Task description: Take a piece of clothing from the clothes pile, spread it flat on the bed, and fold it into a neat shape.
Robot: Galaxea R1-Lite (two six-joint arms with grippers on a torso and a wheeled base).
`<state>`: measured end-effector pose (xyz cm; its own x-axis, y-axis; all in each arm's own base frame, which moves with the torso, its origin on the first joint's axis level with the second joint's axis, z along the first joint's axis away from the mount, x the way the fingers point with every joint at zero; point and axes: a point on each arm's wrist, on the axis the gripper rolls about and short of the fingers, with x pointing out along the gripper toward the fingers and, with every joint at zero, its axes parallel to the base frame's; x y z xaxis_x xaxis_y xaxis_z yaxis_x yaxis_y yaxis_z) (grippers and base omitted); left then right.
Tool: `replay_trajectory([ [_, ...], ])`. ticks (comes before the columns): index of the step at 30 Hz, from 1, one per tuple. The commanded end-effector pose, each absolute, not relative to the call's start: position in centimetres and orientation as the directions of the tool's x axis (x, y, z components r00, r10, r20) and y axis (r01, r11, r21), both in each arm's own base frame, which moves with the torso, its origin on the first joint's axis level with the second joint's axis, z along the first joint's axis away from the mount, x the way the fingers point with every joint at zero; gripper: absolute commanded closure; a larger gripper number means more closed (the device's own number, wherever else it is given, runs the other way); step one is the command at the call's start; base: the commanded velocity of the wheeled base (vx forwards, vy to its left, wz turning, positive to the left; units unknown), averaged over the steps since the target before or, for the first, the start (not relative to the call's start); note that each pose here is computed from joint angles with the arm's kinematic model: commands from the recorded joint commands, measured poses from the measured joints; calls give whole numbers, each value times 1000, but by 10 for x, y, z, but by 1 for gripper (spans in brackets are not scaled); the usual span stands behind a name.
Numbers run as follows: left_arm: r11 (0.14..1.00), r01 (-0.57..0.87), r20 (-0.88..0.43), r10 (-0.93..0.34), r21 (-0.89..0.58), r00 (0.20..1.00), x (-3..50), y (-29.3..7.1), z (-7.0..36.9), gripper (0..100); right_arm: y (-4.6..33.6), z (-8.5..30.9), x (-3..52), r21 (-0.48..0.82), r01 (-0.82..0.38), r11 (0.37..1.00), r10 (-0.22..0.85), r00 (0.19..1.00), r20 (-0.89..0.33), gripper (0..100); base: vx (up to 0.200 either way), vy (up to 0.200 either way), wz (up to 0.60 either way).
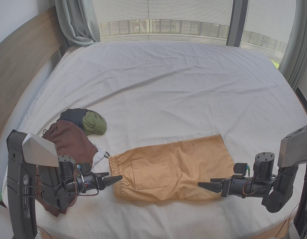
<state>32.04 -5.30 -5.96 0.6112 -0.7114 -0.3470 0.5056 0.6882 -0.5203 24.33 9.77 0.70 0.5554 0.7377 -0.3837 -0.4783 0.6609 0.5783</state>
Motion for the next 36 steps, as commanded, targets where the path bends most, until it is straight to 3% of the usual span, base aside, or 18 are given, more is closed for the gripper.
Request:
replay_trajectory([
  [1,680,503,-352,-719,-533,599,324,-59,-69,0,98,-2,245,584,-462,667,733,545,-407,0,0,0,0],
  [10,702,479,-377,-698,-527,608,326,-67,-81,0,99,-2,244,584,-462,667,734,543,-408,0,0,0,0],
  [30,642,444,-370,-745,-625,555,322,-97,-81,0,101,-8,245,588,-456,668,734,532,-422,0,0,0,0],
  [36,666,425,-381,-721,-613,579,322,-98,-82,0,101,-8,245,588,-457,667,735,531,-422,0,0,0,0],
])
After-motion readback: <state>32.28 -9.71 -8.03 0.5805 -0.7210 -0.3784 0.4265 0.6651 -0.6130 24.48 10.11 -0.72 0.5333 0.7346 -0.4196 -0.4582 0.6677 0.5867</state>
